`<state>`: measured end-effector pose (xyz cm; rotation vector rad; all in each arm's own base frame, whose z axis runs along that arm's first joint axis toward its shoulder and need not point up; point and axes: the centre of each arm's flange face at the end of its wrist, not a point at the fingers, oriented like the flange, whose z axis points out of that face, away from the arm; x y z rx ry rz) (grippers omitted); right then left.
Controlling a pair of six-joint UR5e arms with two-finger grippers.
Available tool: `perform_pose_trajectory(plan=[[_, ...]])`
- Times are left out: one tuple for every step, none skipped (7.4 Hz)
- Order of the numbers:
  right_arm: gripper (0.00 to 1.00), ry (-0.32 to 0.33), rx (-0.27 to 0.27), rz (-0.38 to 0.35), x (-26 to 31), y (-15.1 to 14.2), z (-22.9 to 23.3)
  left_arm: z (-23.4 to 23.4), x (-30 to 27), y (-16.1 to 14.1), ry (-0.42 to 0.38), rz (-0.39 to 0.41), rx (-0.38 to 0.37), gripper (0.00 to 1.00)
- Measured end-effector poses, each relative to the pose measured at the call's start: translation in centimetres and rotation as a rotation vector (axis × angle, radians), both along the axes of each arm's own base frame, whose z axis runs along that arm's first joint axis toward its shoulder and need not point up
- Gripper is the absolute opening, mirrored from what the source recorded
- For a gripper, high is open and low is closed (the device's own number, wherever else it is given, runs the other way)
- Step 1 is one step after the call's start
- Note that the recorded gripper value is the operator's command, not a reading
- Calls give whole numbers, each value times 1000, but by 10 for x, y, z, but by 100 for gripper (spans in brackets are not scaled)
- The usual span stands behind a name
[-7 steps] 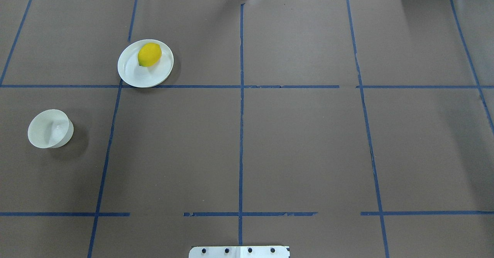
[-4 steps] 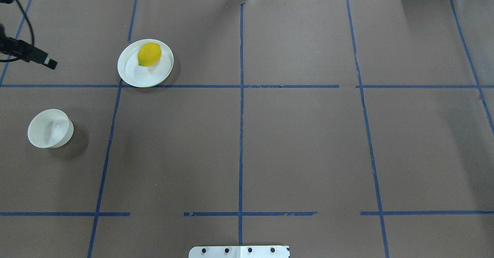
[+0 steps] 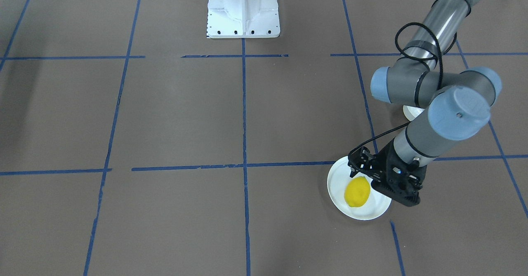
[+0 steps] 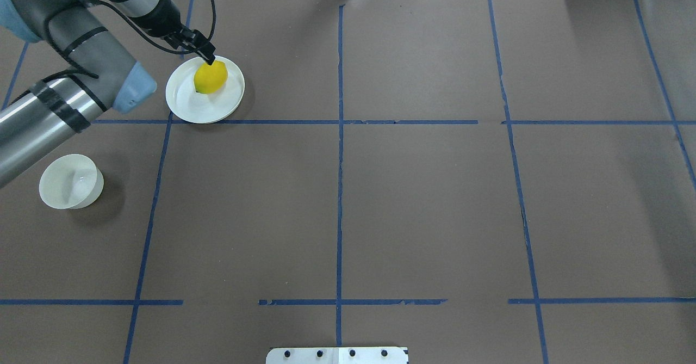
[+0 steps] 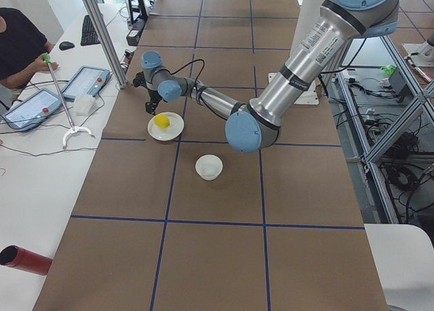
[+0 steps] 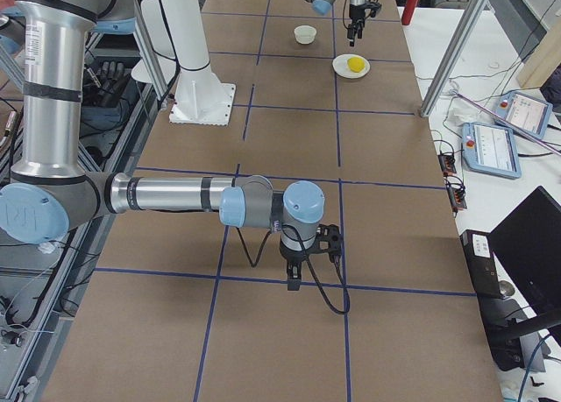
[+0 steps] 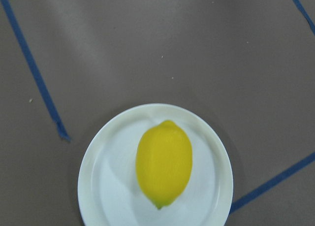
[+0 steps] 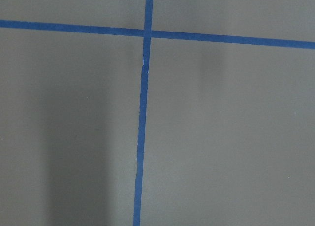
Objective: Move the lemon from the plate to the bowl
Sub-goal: 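Move the left gripper over the yellow lemon on the white plate, then lower the left gripper and close it around the lemon, lifting it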
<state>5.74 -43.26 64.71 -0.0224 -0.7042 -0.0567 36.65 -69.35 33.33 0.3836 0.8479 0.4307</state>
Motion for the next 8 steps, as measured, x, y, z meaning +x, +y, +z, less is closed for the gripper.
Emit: perform_pose_trajectory(plan=[[100,0,0,0,0,0,0,3,15,-5,-43,-1,41,100],[100,0,0,0,0,0,0,9,25,-5,-74,4,63,100],[100,0,0,0,0,0,0,17,33,-3,-92,12,64,100],[100,0,0,0,0,0,0,23,42,1,-101,20,58,100],[100,0,0,0,0,0,0,28,51,6,-107,32,51,100],[100,0,0,0,0,0,0,33,58,12,-111,43,46,98],[100,0,0,0,0,0,0,38,62,14,-116,49,43,97],[100,0,0,0,0,0,0,42,64,14,-120,46,49,93]])
